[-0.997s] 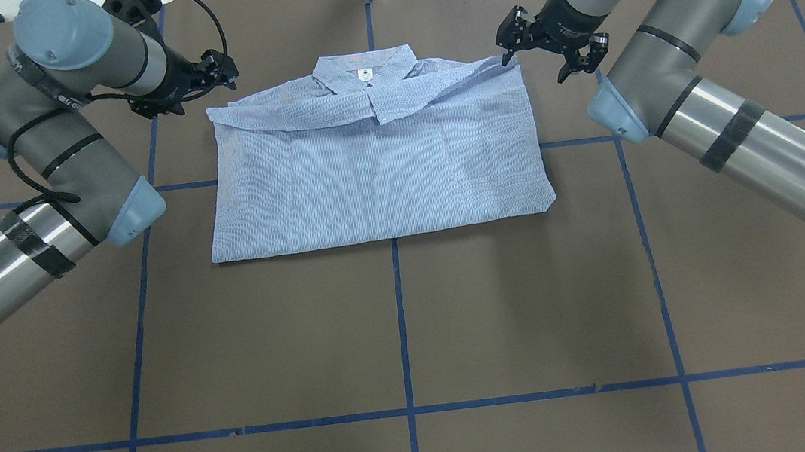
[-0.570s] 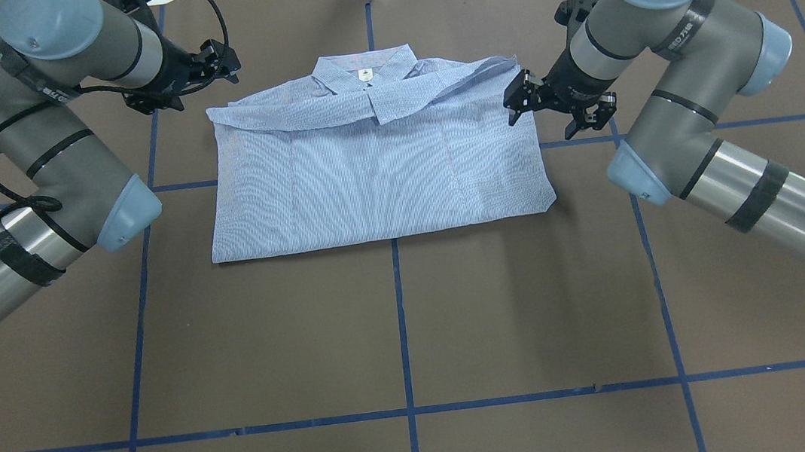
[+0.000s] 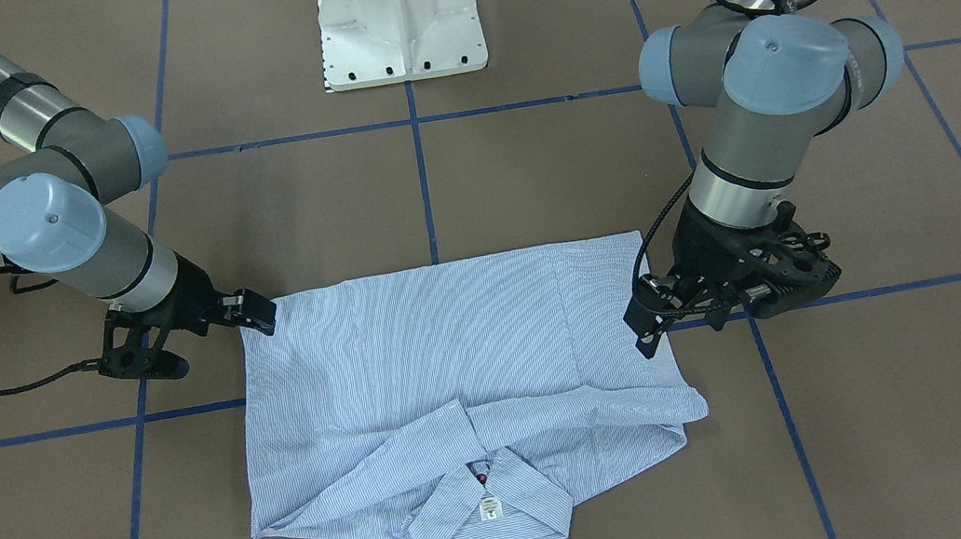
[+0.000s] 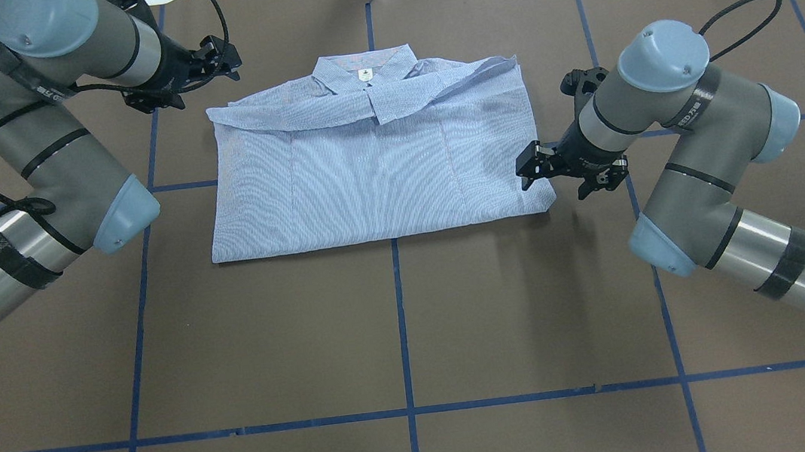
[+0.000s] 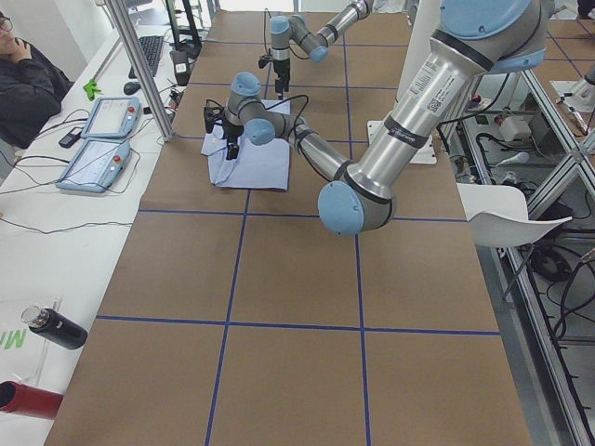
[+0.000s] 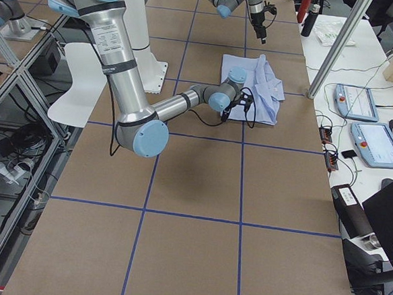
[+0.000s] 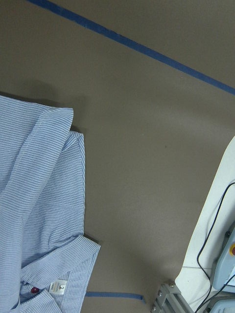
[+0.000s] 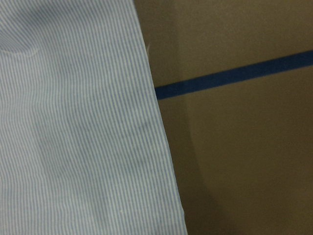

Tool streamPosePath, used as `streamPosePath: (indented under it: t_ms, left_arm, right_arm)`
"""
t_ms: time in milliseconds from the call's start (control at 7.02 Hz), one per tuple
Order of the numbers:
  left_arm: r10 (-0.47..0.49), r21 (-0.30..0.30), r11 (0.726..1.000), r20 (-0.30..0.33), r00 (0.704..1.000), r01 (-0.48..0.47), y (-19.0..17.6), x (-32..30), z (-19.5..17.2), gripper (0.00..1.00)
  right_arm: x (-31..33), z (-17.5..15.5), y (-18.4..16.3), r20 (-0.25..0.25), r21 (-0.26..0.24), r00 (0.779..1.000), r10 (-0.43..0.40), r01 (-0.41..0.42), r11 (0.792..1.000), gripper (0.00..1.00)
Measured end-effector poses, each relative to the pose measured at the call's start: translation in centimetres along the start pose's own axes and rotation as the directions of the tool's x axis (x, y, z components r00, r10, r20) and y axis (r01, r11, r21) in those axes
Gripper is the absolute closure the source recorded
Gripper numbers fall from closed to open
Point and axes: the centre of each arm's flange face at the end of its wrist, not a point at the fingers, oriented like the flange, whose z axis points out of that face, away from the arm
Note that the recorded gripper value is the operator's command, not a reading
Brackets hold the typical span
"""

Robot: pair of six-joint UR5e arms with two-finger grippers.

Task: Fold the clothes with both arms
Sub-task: 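Move the right gripper down the shirt side edge to the corner nearest the robot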

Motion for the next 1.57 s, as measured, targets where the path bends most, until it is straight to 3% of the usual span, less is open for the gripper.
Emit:
streamPosePath:
  t_ms: [570,1282,1567]
  left_arm:
    - [-0.001,0.000,1.000,0.002,1.000,0.001,0.3,0.5,-1.0,0.01]
    - [-0.003,-0.001,1.000,0.009,1.000,0.003,0.4,0.5,-1.3,0.01]
    - [-0.002,-0.001,1.000,0.007,1.000,0.002,0.4,0.6,-1.4,0.01]
  right_arm:
    - [-0.4,1.7,1.6,-0.014,-0.023,1.000,-0.018,0.018,1.000,1.00]
    - [-0.6,0.4,1.4,0.007,-0.025,1.000,-0.022,0.022,0.999,1.00]
    - [1.9,-1.4,3.9,0.025,-0.039,0.999,-0.035,0.036,0.999,1.00]
